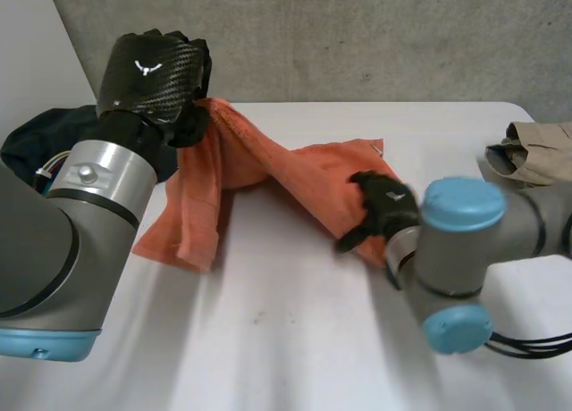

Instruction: Fold the laundry.

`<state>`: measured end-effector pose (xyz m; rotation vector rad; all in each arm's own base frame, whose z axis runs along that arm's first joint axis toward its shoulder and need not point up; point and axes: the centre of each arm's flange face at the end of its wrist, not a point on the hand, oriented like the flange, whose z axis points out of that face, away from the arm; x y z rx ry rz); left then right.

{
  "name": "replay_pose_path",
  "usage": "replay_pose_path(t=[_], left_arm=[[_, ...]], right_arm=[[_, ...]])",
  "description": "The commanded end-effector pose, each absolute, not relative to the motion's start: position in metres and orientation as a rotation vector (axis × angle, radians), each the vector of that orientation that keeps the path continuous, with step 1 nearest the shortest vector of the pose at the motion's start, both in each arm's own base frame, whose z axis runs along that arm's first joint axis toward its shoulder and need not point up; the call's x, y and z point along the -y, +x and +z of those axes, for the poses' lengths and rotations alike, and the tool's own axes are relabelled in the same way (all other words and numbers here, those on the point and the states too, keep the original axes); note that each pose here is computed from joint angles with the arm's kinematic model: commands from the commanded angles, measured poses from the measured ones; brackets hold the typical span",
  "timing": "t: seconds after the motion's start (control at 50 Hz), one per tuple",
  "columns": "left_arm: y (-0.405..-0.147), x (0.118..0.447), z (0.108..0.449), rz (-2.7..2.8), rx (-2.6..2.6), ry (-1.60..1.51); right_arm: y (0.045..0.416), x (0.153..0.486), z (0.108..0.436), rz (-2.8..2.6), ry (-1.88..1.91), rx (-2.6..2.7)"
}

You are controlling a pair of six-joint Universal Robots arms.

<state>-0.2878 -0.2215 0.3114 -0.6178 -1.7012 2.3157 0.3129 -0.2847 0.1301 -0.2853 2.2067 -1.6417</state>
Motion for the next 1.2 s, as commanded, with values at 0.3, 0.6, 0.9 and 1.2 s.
replay_pose_path(t=[0.3, 0.6, 0.9, 1.2], left_arm=[[-0.271, 0.232, 0.312, 2.326, 1.754, -0.564], [-0.247, 0.233, 0.269, 2.099, 2.081, -0.673], [-0.244, 0.210, 0.198, 1.696, 2.386, -1.241], [-0.297, 0.350, 0.208, 2.282, 2.181, -1.077]], right_arm=[[0.220, 0.356, 0.131, -1.619, -0.343, -2.368], [0.188, 0.322, 0.254, -1.774, -0.871, -2.255], [0.184, 0.243, 0.283, -1.677, -1.673, -2.305], [0.238, 0.356, 0.247, -2.089, -1.591, -2.342]])
